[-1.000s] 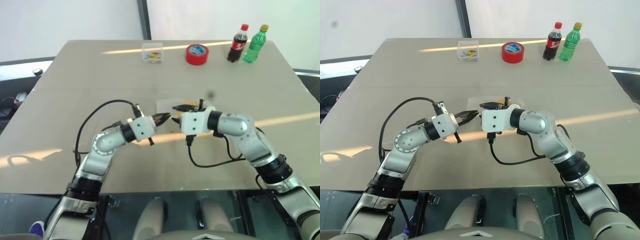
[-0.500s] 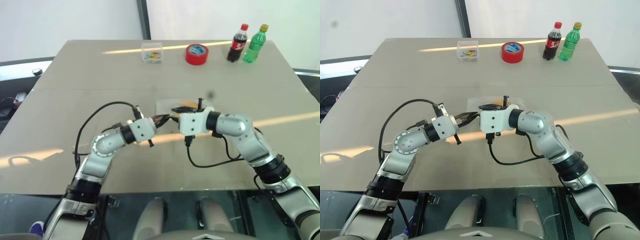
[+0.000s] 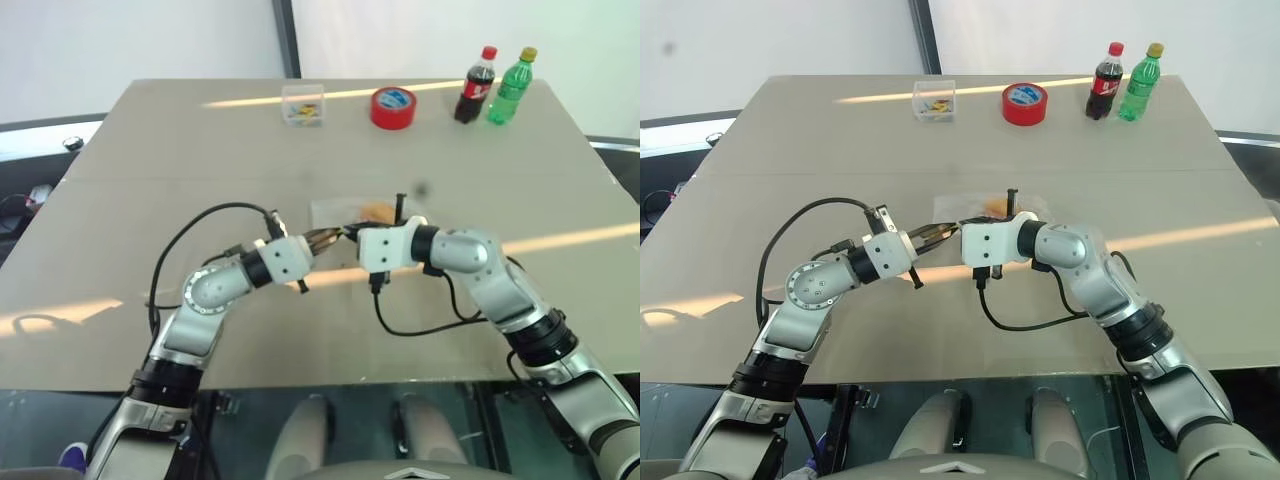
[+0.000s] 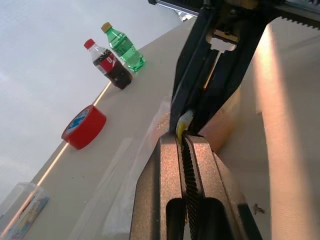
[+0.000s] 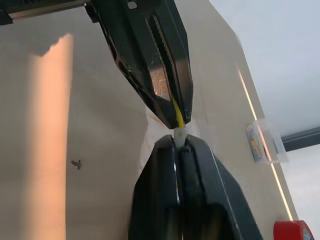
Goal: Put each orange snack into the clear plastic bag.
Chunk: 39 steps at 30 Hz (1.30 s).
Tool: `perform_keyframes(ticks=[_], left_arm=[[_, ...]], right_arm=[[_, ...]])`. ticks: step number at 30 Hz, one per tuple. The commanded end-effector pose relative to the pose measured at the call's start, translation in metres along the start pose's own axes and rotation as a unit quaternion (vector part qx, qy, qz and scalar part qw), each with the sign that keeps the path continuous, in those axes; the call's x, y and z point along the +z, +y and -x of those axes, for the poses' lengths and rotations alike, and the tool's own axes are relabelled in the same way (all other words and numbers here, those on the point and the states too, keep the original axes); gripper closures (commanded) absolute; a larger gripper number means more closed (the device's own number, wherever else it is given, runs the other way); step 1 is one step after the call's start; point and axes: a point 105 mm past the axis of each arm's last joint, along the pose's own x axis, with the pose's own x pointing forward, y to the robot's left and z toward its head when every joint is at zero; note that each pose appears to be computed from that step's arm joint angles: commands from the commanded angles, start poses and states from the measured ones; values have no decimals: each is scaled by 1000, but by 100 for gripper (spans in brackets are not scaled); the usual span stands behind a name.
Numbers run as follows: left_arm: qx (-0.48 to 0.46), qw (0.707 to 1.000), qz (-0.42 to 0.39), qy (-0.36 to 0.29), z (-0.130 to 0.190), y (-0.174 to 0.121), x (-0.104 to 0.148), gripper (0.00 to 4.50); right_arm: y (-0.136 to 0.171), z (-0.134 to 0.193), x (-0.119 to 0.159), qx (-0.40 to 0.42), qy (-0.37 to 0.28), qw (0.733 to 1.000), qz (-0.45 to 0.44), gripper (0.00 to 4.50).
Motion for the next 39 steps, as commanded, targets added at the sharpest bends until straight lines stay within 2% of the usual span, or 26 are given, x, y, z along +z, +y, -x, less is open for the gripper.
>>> perform_keyframes(ticks=[1, 6, 12, 16, 32, 39], left_arm=[[15, 1000, -16, -15, 1, 8, 11, 450], [18, 1000, -13, -13, 1, 8, 10, 450], [23, 1000, -10, -10, 2, 11, 8, 450], [34, 999, -9, -4, 5, 17, 5, 450], [41, 999, -9, -4, 8, 23, 4, 450], [55, 998, 3, -9, 18, 32, 3, 450]], right_arm=[[-15, 2, 16, -16, -25, 999, 25, 445], [-15, 2, 20, -16, -30, 999, 27, 445], [-17, 4, 10, -29, -6, 1000, 7, 445], [-16, 12, -12, -32, 39, 999, 1, 445], [-14, 36, -51, -46, 115, 992, -13, 445], [-23, 79, -97, -81, 215, 973, -19, 445]])
